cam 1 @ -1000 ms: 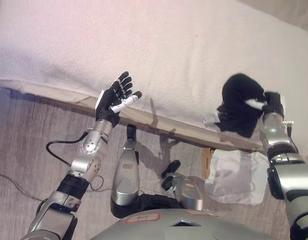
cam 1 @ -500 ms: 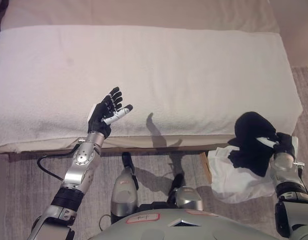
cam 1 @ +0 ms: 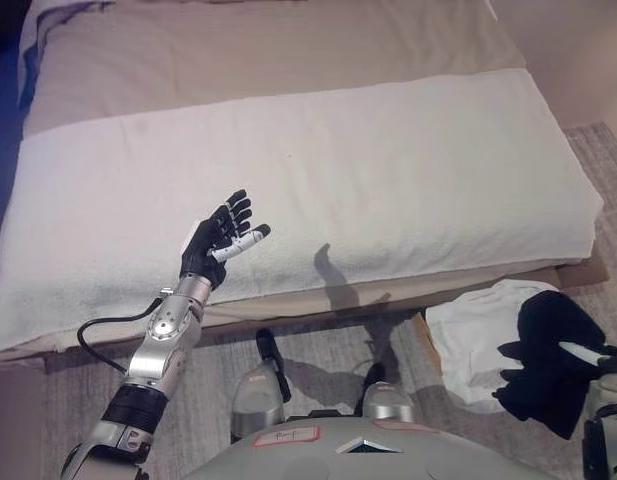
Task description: Put the clothes on the bed into the basket.
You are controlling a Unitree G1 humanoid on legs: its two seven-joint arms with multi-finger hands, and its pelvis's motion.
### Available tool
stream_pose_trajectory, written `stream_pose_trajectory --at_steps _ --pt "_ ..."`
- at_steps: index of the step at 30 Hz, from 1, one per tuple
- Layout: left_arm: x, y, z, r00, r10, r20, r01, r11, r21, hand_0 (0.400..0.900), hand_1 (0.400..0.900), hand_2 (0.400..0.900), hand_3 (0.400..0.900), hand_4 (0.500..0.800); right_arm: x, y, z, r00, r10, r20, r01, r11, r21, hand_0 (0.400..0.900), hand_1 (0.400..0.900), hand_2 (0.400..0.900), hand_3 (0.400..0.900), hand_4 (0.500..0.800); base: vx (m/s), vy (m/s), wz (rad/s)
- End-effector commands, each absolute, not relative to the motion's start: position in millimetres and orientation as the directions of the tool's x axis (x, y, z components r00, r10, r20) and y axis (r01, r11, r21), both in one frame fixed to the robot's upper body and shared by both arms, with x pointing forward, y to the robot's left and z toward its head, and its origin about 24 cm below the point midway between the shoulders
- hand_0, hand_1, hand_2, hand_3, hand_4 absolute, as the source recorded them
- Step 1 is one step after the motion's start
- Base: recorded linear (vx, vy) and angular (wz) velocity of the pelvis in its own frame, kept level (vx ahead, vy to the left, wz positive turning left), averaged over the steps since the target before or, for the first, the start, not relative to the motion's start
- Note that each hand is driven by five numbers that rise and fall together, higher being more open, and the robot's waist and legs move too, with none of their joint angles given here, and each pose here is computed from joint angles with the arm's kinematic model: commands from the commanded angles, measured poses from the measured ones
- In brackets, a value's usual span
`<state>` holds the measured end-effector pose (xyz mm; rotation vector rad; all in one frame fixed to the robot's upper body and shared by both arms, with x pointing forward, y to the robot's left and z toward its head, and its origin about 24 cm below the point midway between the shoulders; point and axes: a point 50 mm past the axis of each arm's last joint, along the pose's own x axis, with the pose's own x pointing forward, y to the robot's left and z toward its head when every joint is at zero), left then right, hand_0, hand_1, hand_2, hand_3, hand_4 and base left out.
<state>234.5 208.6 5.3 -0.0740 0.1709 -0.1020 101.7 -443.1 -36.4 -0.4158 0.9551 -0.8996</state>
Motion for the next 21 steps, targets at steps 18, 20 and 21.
stream_pose_trajectory --at_steps 18,20,21 --pt "248 193 39 0.991 -0.134 0.026 0.136 0.982 -0.132 0.9 0.9 0.9 0.9 0.8 199 -458 48 0.5 -0.837 -0.223 0.541 0.503 -0.673 0.9 0.9 0.9 0.9 0.8 0.002 -0.013 0.0" --pt "248 194 39 0.992 -0.126 0.026 0.129 0.982 -0.136 0.9 0.9 0.9 0.9 0.8 205 -455 50 0.515 -0.829 -0.218 0.538 0.51 -0.671 0.9 0.9 0.9 0.9 0.8 0.008 -0.032 0.01" --pt "248 195 39 0.992 -0.122 0.027 0.125 0.983 -0.138 0.9 0.9 0.9 0.9 0.8 207 -453 50 0.519 -0.826 -0.22 0.535 0.515 -0.67 0.9 0.9 0.9 0.9 0.8 0.0 0.0 0.0"
